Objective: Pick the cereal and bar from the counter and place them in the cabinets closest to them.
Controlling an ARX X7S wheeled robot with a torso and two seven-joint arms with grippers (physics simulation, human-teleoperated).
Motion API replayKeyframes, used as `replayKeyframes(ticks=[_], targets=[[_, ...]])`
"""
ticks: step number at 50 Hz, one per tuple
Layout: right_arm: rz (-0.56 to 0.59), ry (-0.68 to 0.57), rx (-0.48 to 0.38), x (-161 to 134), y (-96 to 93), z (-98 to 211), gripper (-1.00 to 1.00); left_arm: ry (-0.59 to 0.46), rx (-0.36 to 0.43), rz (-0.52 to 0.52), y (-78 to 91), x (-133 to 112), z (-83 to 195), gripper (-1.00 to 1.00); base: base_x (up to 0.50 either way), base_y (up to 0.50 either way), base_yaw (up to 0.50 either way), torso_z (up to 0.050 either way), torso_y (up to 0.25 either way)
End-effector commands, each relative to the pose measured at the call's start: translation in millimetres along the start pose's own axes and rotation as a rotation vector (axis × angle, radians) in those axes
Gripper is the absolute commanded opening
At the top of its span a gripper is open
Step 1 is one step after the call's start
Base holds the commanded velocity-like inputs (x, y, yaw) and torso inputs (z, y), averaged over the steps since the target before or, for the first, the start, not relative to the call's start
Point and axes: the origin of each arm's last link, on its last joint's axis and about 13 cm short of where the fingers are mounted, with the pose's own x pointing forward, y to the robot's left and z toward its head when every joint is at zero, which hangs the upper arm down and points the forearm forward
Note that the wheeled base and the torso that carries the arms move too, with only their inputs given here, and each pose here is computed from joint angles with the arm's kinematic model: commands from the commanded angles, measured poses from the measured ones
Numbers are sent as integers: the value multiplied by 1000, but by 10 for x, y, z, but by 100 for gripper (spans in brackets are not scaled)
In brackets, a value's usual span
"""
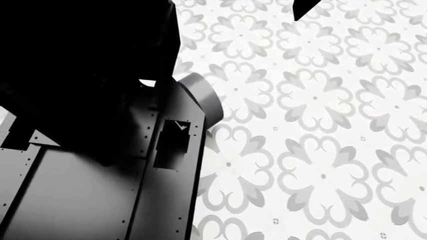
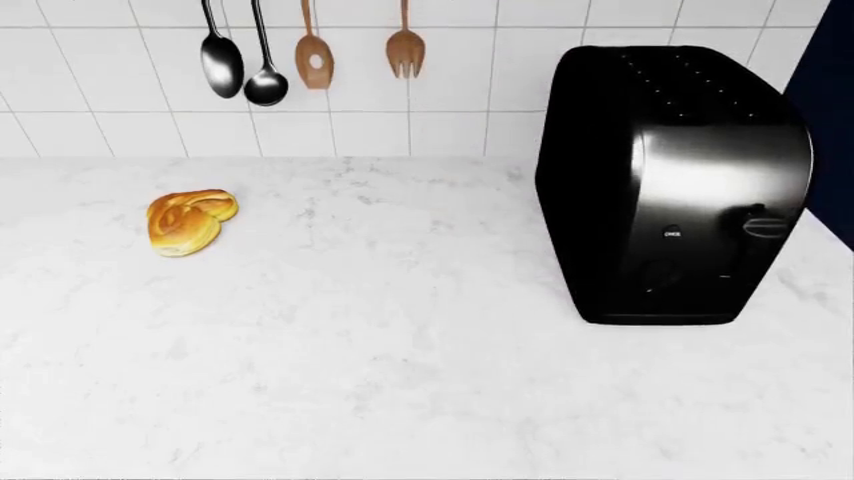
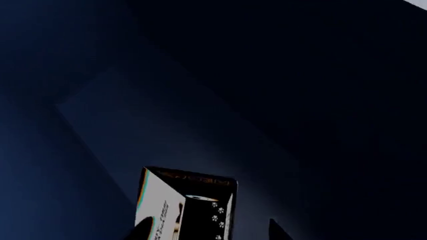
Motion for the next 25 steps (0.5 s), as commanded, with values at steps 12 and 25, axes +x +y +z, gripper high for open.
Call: replayKeyframes(ticks=[12, 25], targets=[[-7, -277, -21, -101, -233, 610, 100, 1, 21, -18, 2, 0, 2, 100, 0, 0, 0, 0, 0], [16, -379, 38, -161, -222, 846, 100, -2, 26, -25, 3, 1, 3, 100, 0, 0, 0, 0, 0]])
